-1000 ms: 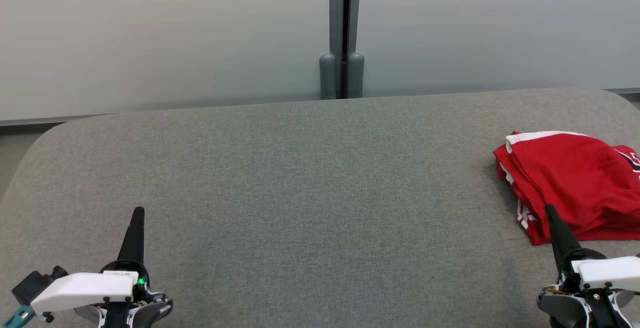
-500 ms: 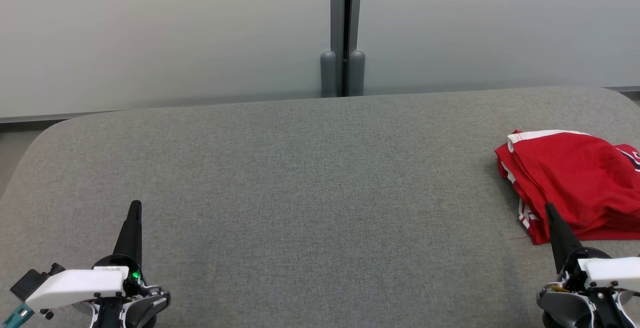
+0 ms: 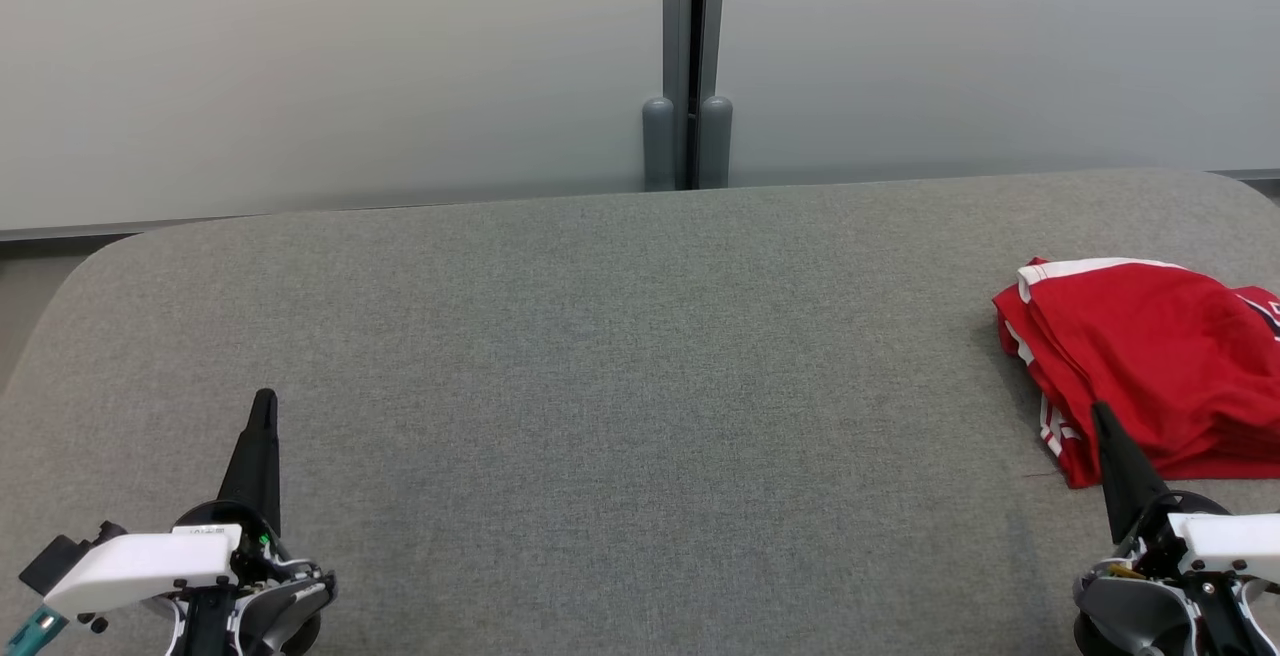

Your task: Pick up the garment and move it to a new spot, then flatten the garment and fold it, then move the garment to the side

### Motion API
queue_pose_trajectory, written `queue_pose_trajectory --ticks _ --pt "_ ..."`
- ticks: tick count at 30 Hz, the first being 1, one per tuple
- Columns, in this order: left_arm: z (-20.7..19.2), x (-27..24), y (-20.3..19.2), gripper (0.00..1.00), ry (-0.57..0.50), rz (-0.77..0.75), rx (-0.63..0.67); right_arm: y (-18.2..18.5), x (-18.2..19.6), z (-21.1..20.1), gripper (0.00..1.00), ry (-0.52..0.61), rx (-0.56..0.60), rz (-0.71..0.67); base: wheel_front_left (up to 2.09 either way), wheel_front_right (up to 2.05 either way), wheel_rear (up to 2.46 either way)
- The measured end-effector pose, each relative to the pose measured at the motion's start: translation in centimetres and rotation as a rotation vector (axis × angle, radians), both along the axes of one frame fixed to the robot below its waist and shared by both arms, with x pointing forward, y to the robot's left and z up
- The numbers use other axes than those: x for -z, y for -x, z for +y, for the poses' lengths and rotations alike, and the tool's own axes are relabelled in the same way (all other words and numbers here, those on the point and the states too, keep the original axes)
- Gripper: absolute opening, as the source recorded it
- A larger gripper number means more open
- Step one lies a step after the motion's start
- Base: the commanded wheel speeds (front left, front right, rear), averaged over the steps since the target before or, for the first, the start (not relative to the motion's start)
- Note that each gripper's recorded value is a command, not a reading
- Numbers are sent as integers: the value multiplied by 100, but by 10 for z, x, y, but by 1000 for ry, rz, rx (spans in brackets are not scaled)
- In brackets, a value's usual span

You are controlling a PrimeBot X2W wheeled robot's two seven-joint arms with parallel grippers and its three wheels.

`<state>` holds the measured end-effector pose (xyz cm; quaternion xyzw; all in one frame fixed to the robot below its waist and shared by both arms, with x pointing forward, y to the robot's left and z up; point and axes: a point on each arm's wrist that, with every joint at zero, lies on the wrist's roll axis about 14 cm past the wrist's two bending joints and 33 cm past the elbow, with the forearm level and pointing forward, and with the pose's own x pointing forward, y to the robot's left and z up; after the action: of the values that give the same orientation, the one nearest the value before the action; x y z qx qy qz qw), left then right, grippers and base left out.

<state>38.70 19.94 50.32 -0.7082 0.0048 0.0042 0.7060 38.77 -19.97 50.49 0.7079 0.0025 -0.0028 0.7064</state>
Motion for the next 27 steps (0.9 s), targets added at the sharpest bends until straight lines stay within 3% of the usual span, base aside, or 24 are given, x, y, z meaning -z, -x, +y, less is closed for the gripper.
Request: queue_pose_trajectory --ticks 27 --pt "0 -1 -1 0 2 -2 0 0 0 0 0 -3 1 0 0 0 0"
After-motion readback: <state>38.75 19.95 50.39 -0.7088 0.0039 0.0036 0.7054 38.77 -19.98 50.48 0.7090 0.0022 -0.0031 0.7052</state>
